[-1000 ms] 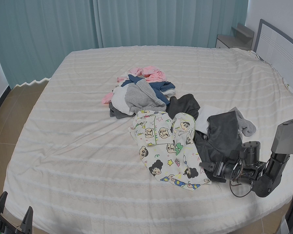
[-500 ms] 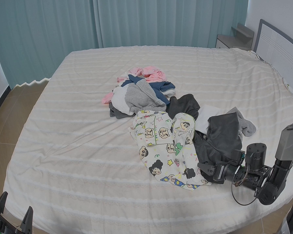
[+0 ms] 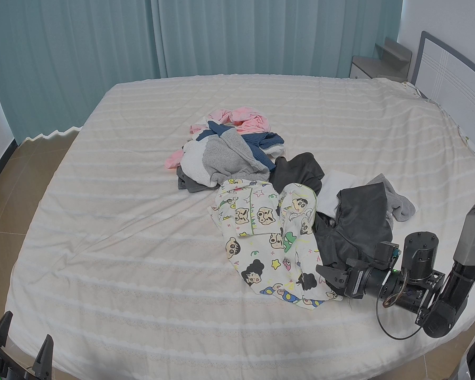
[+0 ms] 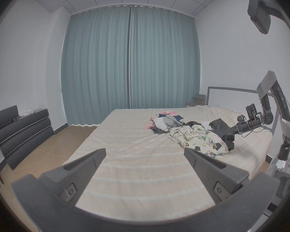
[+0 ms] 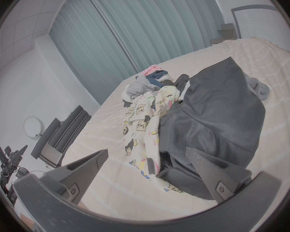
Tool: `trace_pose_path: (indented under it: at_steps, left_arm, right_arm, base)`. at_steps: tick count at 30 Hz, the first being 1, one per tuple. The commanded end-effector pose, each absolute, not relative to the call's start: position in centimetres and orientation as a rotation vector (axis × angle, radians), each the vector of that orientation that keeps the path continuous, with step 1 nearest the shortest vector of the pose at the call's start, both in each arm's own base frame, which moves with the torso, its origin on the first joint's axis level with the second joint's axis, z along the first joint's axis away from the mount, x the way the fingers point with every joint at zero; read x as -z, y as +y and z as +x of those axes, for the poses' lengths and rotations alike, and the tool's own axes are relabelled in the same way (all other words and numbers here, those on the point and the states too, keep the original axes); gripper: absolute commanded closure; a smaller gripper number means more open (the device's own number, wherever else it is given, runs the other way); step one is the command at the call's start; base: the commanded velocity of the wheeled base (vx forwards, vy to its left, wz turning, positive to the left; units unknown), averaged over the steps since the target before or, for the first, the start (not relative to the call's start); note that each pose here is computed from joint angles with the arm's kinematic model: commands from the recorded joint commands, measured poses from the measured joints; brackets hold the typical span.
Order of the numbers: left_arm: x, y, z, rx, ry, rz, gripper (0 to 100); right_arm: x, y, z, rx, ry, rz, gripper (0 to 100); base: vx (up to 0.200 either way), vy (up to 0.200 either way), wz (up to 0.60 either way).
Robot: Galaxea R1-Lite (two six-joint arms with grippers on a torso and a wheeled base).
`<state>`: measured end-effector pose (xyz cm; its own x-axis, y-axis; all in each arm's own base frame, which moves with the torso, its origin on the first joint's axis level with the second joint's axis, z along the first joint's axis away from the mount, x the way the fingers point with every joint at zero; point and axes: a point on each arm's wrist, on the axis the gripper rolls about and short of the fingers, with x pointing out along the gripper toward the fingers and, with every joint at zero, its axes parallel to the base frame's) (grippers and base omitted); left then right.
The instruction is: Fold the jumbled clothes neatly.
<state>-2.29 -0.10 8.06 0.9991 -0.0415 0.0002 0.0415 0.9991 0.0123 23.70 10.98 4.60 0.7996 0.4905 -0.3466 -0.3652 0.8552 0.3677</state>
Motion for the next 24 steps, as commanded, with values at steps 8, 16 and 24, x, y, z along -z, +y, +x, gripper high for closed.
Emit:
trace_pose_path:
  at_steps: [8, 16, 24]
  left_arm:
    - [-7.6, -0.1, -2.3, 0.041, 0.001, 0.011, 0]
    - [-7.6, -0.1, -2.3, 0.041, 0.0, 0.011, 0]
    - [-7.6, -0.1, -2.3, 0.041, 0.0, 0.011, 0]
  right_arm:
    - [-2.7, 13.2, 23.5, -0.531, 0.515, 0.261, 0]
    - [-0.1, 13.8, 24.9, -0.519, 0.546, 0.23, 0]
    - [1.1, 14.9, 27.2, -0.526, 0.508, 0.199, 0]
  base:
    - [0.0, 0.0, 0.0]
    - [0.0, 0.0, 0.0]
    - [0.0, 0.0, 0.0]
